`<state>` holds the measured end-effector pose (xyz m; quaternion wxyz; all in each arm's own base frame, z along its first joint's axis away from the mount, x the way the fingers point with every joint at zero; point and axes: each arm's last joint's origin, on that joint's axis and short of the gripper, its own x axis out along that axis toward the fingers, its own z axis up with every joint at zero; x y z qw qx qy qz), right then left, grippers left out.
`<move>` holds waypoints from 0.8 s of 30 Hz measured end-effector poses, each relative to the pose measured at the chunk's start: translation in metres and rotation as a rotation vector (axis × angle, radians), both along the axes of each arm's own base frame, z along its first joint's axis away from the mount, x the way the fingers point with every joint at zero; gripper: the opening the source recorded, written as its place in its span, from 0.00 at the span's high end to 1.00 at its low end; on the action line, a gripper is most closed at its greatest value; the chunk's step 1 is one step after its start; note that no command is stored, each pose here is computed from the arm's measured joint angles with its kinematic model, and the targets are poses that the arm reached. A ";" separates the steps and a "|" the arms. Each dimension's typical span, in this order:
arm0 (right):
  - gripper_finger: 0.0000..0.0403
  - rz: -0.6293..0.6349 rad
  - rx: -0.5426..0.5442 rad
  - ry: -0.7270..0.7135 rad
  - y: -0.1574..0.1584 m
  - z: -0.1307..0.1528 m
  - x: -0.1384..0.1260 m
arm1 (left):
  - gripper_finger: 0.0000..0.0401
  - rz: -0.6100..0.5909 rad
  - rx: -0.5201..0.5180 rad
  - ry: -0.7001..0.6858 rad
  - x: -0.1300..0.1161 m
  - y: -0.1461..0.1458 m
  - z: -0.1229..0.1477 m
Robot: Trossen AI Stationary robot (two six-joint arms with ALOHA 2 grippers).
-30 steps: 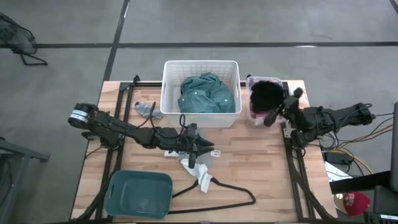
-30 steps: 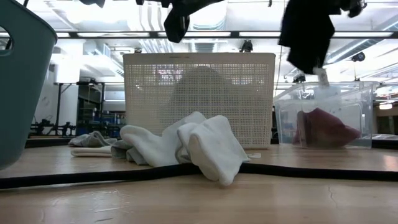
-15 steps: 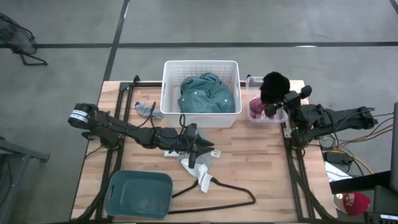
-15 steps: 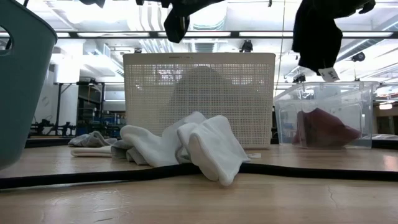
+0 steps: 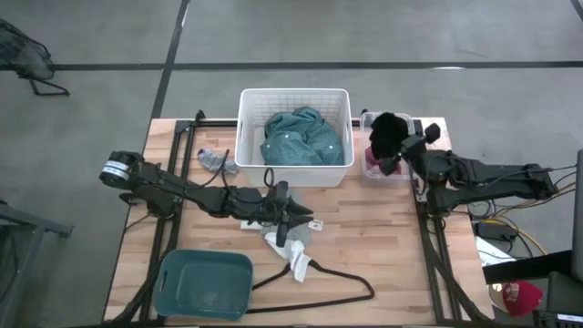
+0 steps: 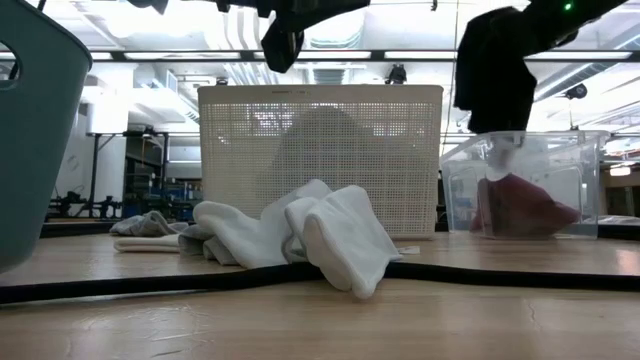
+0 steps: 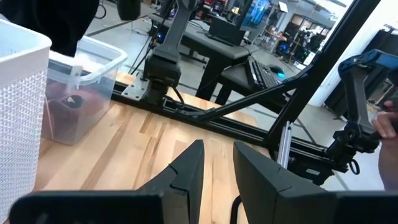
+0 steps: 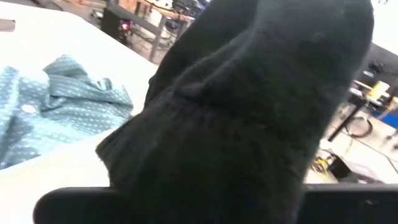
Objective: Pick & Place Cloths
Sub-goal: Put the black boxer into the transparent bin
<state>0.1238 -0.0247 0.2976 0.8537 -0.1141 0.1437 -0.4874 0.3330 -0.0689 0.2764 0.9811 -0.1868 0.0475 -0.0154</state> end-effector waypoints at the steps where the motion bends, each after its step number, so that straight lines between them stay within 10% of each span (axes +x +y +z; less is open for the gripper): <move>1: 0.92 -0.011 0.003 -0.002 -0.001 -0.001 0.001 | 0.77 0.000 0.001 0.005 0.000 0.000 -0.001; 24: 0.24 -0.027 0.126 -0.048 -0.010 -0.015 0.019 | 0.77 0.001 0.030 0.185 -0.003 0.001 -0.018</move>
